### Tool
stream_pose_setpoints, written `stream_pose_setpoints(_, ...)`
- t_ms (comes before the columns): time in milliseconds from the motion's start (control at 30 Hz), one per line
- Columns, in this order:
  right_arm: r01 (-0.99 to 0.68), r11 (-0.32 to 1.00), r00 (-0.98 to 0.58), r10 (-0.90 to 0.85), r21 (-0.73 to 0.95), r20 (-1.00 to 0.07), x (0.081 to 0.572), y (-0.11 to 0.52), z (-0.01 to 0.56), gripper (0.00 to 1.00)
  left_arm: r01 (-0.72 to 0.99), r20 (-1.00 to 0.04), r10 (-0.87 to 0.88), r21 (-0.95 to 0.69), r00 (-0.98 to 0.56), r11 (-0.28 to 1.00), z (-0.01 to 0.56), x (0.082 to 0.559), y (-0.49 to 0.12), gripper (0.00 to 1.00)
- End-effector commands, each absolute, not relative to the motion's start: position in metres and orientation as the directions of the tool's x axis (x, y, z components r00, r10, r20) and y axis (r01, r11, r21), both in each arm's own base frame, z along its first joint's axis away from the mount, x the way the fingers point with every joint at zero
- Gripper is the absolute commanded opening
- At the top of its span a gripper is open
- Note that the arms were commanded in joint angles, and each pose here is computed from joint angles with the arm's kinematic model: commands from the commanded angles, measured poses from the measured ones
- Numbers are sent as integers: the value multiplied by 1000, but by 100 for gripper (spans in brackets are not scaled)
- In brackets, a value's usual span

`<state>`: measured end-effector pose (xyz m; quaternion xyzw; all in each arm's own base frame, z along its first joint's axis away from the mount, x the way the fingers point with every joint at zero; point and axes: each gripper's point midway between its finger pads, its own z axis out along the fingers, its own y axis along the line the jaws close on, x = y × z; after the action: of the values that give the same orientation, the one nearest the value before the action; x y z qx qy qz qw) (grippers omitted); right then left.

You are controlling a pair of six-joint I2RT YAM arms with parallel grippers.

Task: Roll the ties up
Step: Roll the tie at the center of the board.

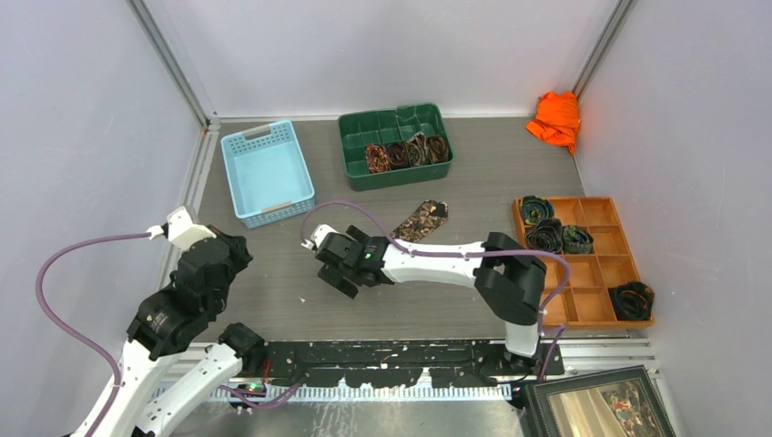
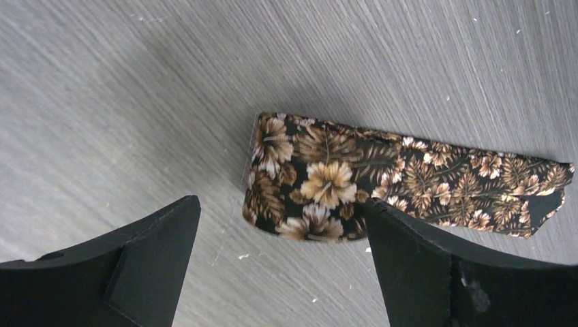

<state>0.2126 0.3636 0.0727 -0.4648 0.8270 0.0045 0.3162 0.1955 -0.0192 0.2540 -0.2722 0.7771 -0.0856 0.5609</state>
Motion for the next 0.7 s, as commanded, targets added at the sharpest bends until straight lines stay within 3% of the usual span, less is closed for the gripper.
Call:
stream_pose_setpoints(0,-756,551,-312,-779,-354,-544,232,380,80,96,-353,-837,-511,-427,-194,833,258,193,-10,0)
stream_pose_setpoints(200,-756,542,-321,-797,-368,-512,236,381,57,92,-364,-841,-501,-409,-205,837,252,194,-10,0)
stream_pose_setpoints(667,-716,661,-538,-728,-225,-425,250,349,21,58,-357,-837,-501,-408,-221,840,249,203,-18,0)
